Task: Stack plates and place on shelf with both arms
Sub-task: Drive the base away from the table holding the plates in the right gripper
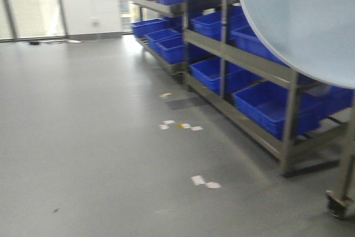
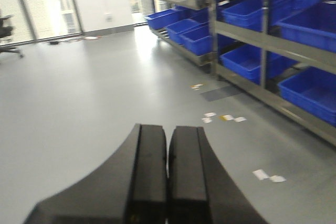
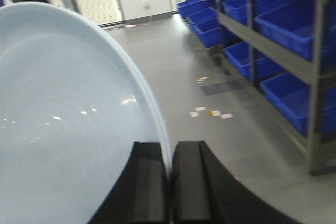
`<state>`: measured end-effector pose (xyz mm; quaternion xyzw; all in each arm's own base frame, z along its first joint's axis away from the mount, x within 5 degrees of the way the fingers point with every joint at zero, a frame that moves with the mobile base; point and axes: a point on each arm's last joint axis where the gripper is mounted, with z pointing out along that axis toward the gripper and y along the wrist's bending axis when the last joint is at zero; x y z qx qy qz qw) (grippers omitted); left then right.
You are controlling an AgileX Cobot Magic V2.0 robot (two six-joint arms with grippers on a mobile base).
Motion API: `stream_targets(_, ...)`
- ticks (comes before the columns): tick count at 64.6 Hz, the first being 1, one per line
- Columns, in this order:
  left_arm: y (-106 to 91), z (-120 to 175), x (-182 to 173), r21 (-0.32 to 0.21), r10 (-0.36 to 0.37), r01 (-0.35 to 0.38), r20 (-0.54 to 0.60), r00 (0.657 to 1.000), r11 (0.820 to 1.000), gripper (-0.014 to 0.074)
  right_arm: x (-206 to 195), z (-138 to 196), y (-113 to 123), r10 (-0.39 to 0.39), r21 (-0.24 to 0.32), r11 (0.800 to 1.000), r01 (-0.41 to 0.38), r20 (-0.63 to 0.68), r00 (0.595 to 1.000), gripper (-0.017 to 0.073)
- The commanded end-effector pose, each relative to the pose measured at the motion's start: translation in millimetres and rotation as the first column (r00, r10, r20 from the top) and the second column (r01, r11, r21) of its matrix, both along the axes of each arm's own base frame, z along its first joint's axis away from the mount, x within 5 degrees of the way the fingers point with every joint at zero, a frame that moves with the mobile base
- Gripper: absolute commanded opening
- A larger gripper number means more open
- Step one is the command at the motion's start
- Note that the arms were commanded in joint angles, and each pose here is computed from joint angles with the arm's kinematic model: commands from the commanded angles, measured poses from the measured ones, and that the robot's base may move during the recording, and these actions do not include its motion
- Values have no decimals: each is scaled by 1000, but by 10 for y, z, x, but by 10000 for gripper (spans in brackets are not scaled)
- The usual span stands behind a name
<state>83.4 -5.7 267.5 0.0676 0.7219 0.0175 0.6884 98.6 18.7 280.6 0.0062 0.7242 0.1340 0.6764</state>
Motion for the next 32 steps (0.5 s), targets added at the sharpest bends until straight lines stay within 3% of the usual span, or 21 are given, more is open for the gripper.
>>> stream_targets(1, 6, 181, -1, -13, 8, -6, 112, 994, 1000, 81, -1, 208, -18, -20, 17, 1000, 18, 133, 991, 48)
stream_targets(32, 6, 181, -1, -13, 8, -6, 112, 994, 1000, 81, -1, 208, -18, -20, 17, 1000, 18, 133, 991, 48)
